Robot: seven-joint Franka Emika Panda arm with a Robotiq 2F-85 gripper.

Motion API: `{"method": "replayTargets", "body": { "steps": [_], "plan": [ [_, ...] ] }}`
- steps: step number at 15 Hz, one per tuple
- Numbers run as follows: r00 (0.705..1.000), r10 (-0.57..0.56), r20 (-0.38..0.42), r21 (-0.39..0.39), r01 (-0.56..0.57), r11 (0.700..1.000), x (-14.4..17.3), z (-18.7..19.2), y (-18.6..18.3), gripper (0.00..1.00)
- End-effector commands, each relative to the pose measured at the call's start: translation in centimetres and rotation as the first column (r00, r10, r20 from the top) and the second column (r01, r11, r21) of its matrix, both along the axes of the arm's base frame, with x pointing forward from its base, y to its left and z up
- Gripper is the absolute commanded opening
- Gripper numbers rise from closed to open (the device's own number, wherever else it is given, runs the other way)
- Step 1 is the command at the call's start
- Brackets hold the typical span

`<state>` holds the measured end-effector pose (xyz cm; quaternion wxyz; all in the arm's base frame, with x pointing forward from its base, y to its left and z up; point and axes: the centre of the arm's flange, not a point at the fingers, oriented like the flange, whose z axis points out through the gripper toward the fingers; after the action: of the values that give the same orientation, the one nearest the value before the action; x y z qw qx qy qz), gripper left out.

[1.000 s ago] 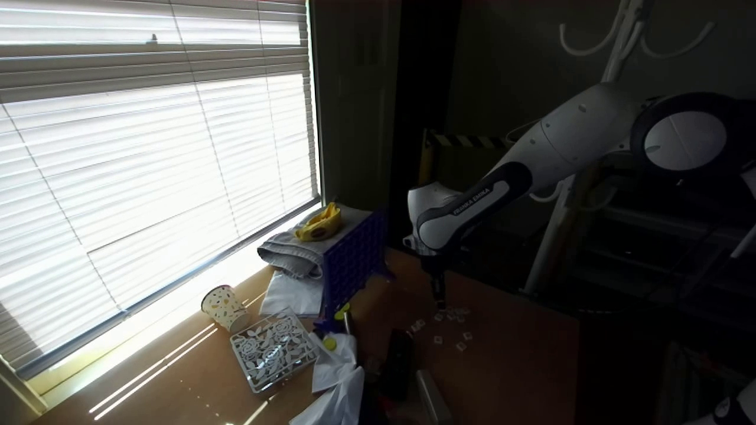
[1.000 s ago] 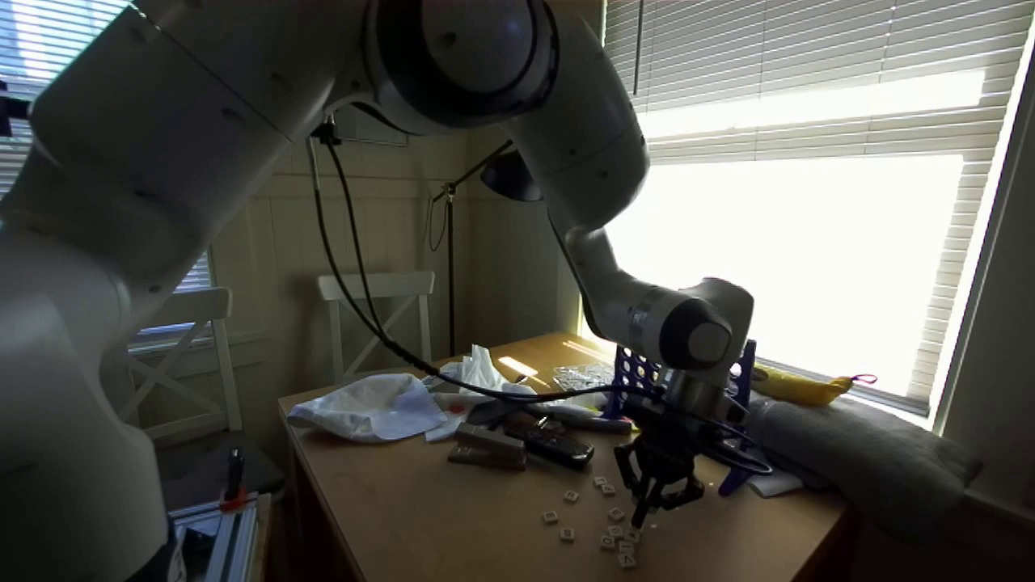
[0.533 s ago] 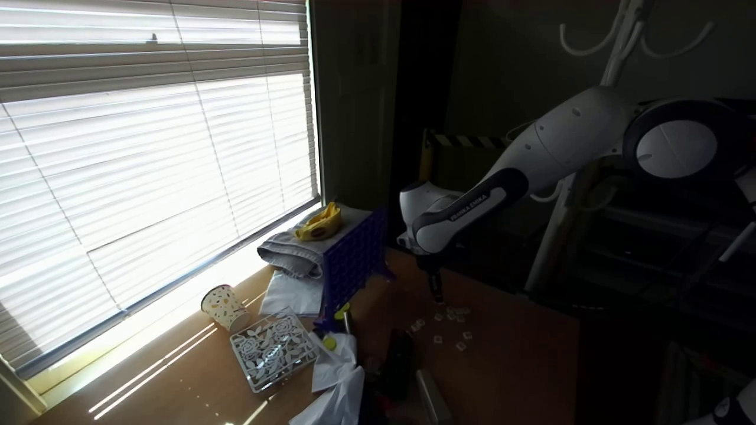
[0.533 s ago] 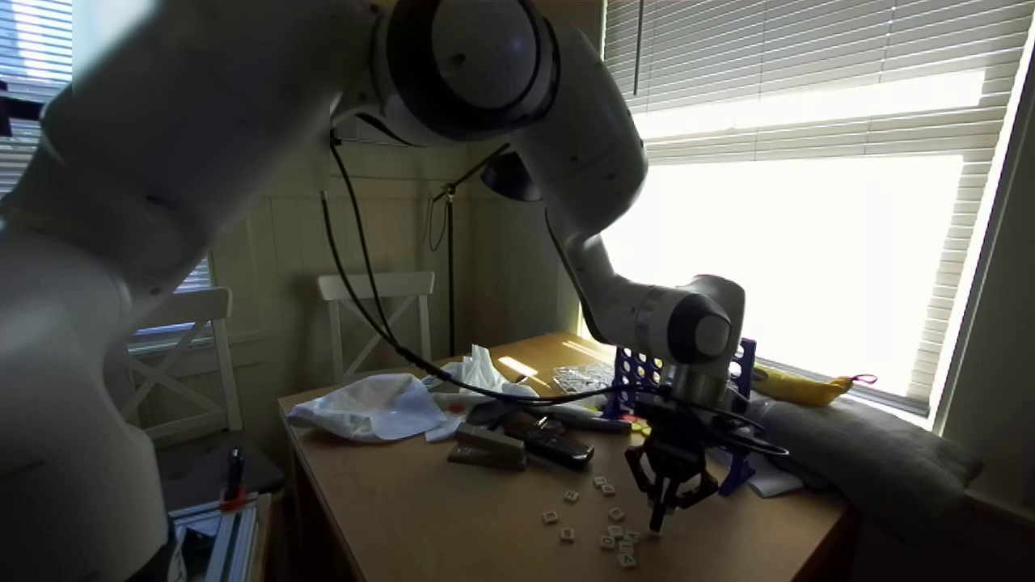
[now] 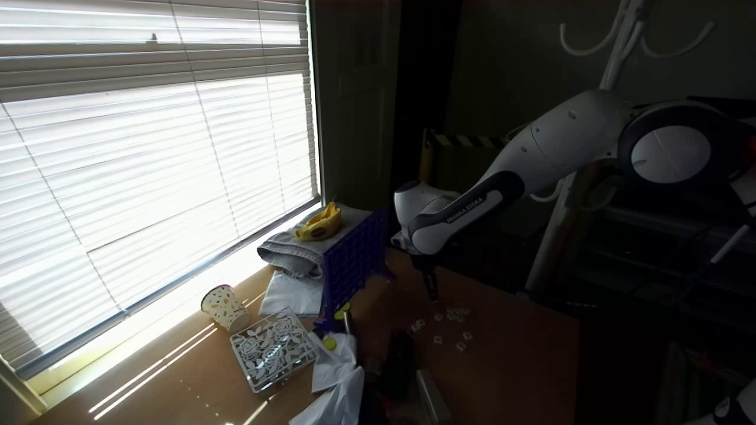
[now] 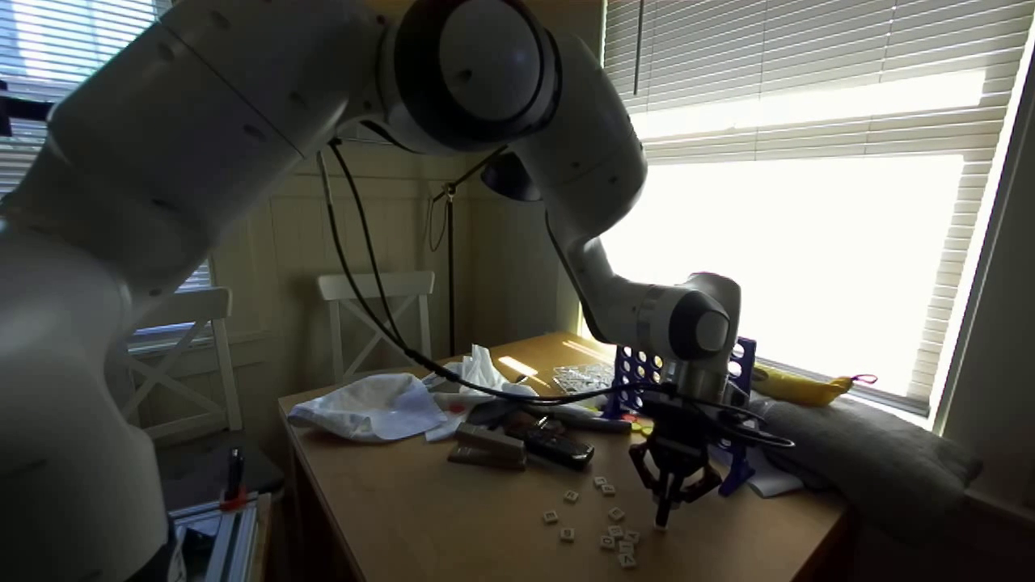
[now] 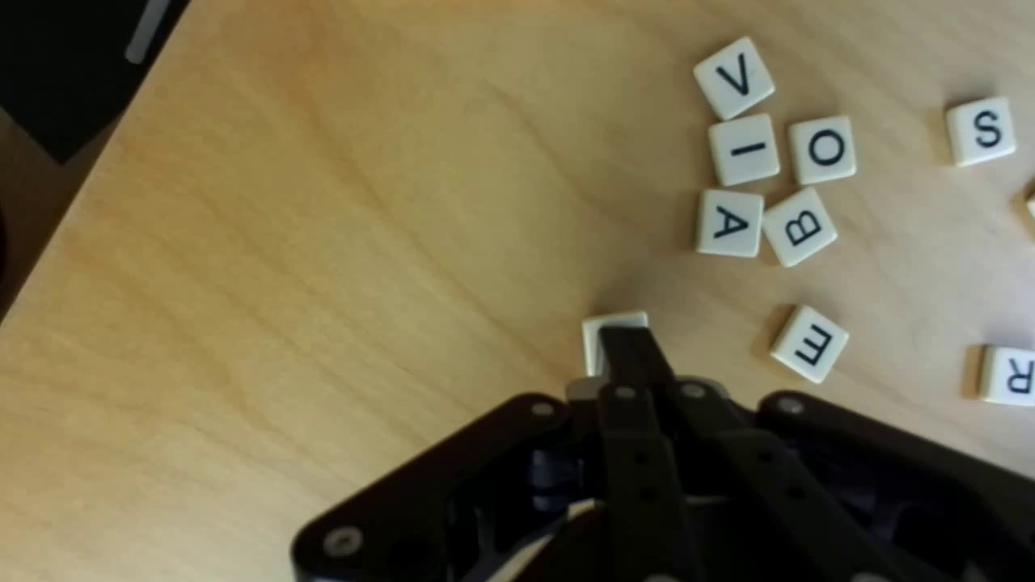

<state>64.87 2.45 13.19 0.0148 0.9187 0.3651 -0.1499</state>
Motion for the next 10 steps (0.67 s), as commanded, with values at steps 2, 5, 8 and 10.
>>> {"method": "replayTargets", "body": {
  "steps": [2, 5, 8, 10],
  "plan": [
    [0.991, 0.128, -0.025, 0.005, -0.128, 0.992, -0.1, -1.7, 1.5, 0.0],
    [0.98, 0.195, -0.027, -0.007, -0.196, 0.981, -0.5, -1.6, 2.5, 0.0],
    [0.968, 0.25, -0.031, -0.017, -0.251, 0.968, -0.6, -1.6, 3.6, 0.0],
    [0.958, 0.284, -0.039, -0.018, -0.285, 0.958, -0.7, -1.6, 4.2, 0.0]
  ]
}}
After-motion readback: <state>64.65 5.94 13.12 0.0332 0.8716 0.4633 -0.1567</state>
